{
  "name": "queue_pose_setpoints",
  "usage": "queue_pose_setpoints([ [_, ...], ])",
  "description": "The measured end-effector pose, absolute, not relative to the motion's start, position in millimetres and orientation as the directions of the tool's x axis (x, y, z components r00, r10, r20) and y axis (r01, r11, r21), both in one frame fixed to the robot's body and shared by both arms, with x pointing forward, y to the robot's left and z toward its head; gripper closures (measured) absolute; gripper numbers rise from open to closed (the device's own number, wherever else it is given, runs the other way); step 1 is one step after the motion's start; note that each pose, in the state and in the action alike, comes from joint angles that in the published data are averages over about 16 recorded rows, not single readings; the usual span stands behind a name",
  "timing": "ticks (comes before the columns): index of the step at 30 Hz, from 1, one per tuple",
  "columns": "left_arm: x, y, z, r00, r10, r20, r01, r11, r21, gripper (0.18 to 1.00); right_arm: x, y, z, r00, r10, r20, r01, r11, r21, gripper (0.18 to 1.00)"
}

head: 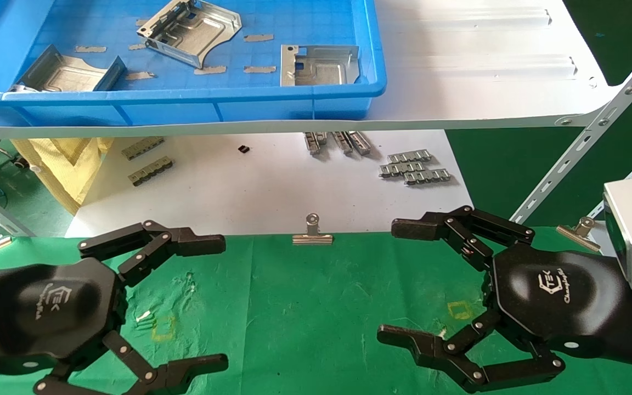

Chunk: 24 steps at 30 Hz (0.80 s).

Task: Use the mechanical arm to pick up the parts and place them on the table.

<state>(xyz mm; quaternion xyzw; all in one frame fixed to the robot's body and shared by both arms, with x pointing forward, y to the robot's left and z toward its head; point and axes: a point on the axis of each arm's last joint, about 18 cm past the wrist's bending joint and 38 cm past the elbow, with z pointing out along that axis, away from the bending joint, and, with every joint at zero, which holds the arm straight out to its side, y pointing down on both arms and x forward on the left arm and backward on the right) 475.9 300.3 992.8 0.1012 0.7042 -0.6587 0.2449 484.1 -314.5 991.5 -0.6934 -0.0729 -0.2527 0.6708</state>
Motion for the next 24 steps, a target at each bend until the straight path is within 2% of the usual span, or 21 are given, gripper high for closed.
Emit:
queue_pose_setpoints([
  [9,475.9,300.3,992.8,-0.86,-0.18,-0.478,0.465,0.112,-0.878,0.184,484.1,-314.5,991.5,0.862,-0.238,0.448,0.44,-0.089,-0.893,0.214],
  [15,475.9,300.3,992.8,-0.86,-0.18,-0.478,0.465,0.112,-0.878,0.184,484.1,-314.5,991.5,0.862,-0.238,0.448,0.44,-0.089,-0.893,0.274],
  [24,475.9,300.3,992.8,-0.86,-0.18,-0.478,0.465,0.112,-0.878,0.184,484.1,-314.5,991.5,0.862,-0.238,0.448,0.44,-0.089,-0.893,0.442],
])
